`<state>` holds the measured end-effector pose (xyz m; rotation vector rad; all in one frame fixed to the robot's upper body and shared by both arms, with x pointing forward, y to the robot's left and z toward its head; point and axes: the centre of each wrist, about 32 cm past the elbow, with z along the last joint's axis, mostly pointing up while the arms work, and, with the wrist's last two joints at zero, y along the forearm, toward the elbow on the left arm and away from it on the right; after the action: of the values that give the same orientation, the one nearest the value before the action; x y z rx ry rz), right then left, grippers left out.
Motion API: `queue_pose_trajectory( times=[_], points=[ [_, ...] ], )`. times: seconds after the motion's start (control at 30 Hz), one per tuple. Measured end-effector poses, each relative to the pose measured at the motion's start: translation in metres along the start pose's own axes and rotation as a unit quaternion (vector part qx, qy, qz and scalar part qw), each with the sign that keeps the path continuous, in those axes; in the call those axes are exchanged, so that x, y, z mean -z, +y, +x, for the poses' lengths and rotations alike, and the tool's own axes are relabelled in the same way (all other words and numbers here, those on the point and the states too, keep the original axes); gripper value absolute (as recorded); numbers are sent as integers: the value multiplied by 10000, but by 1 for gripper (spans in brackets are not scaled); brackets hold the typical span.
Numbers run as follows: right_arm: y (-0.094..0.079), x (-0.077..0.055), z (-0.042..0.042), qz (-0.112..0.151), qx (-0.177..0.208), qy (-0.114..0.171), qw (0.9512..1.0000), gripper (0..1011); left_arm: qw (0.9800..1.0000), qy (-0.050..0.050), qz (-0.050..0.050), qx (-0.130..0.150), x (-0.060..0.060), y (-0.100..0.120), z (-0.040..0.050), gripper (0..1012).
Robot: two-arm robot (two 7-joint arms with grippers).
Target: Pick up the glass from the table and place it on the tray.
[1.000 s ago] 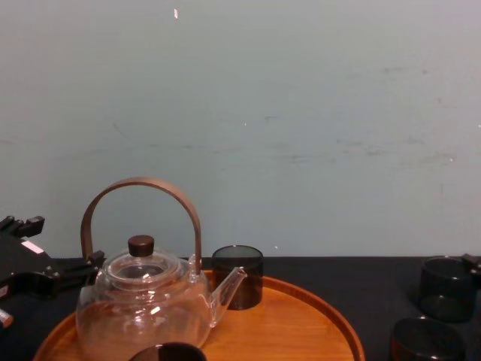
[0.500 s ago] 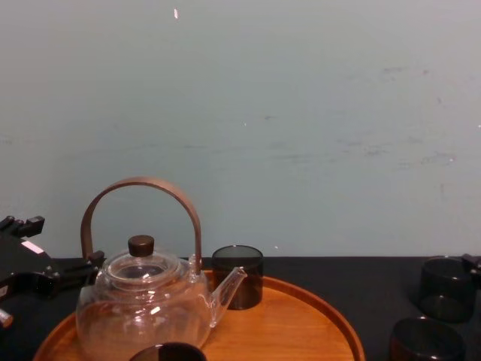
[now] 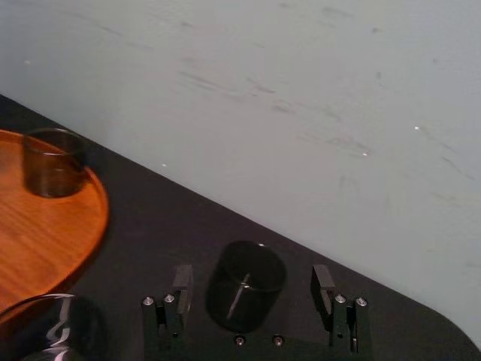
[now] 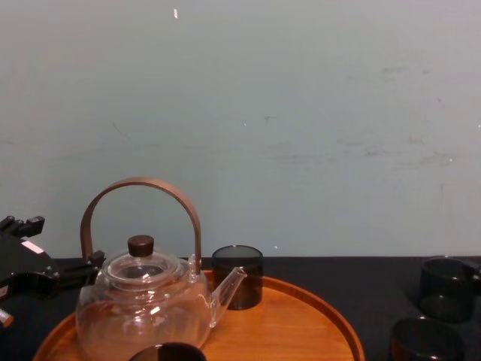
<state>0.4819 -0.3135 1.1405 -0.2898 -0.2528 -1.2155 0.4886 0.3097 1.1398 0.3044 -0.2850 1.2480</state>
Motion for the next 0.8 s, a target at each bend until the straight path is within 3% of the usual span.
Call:
queue_pose_trajectory(
  times=[0.03,0.07,0.8],
  points=[
    [-530,-136,-328,291,-912,485,9942,1002,10000,0,0,0,0,0,0,1010],
    [-564,-133,-359,291,-991,518,9933,1002,10000,0,0,0,0,0,0,1009],
    [-556,-135,-415,310,-1125,547,9917,1002,10000,0,0,0,0,0,0,1010]
  ],
)
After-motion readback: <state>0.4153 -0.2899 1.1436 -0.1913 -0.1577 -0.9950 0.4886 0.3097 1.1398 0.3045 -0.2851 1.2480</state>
